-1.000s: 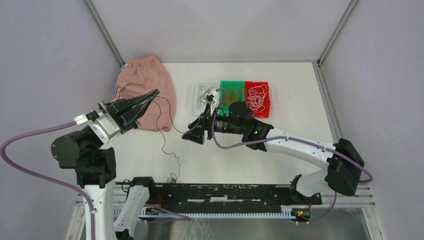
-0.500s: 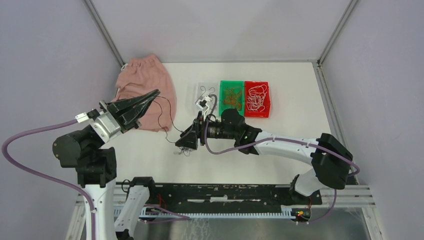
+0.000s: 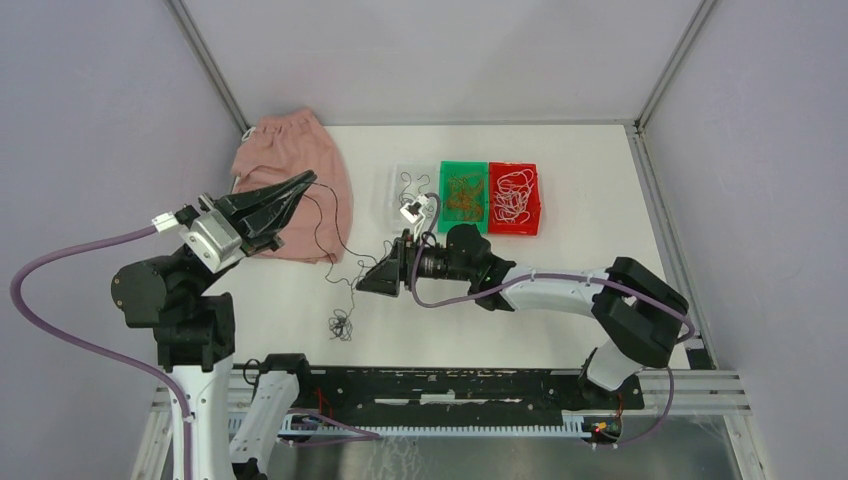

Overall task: Untangle the cables
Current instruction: Untie the cable.

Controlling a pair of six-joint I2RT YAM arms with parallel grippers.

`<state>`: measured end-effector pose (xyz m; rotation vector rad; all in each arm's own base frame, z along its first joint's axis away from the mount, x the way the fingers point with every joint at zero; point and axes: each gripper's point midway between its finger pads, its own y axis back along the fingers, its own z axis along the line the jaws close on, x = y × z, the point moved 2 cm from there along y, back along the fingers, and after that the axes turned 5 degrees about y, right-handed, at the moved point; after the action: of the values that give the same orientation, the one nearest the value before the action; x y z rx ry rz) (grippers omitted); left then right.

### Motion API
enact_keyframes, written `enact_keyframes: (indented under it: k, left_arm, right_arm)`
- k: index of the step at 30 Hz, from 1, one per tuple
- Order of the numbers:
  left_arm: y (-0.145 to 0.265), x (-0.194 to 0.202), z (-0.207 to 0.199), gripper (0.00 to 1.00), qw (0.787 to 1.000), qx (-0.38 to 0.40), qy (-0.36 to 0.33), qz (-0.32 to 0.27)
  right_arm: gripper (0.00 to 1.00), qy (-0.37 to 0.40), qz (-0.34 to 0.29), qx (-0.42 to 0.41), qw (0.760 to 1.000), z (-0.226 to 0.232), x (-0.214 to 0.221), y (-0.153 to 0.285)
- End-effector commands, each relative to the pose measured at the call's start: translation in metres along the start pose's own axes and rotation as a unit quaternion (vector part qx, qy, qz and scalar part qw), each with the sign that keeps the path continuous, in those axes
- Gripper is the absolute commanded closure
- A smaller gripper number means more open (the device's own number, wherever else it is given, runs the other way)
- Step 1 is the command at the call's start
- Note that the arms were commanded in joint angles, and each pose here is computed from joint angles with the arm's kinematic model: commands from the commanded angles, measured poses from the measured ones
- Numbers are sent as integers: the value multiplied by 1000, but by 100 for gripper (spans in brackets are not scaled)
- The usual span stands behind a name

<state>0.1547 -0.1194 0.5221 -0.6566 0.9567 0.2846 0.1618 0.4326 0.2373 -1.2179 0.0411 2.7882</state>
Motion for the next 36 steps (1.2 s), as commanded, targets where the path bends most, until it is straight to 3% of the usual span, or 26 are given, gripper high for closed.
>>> enact_keyframes:
  k: [1, 8, 21, 28, 36]
  left_arm:
    - [-1, 1, 4, 92, 1000, -12, 22, 0]
    - [-3, -3, 4, 92, 1000, -7, 21, -2]
    - [-6, -11, 9, 92, 1000, -8, 1, -6]
    - [-6, -7, 10, 92, 1000, -7, -5, 1]
    - [-7, -6, 11, 92, 1000, -6, 0, 0]
  right_arm:
    - [24, 31, -51, -75, 995, 32, -20, 0]
    - [24, 78, -46, -125, 988, 56, -9, -5]
    - [36, 5, -43, -180, 983, 59, 5, -8]
    - [27, 13, -66, -121, 990, 38, 8, 14]
    - [23, 44, -77, -132, 987, 43, 8, 18]
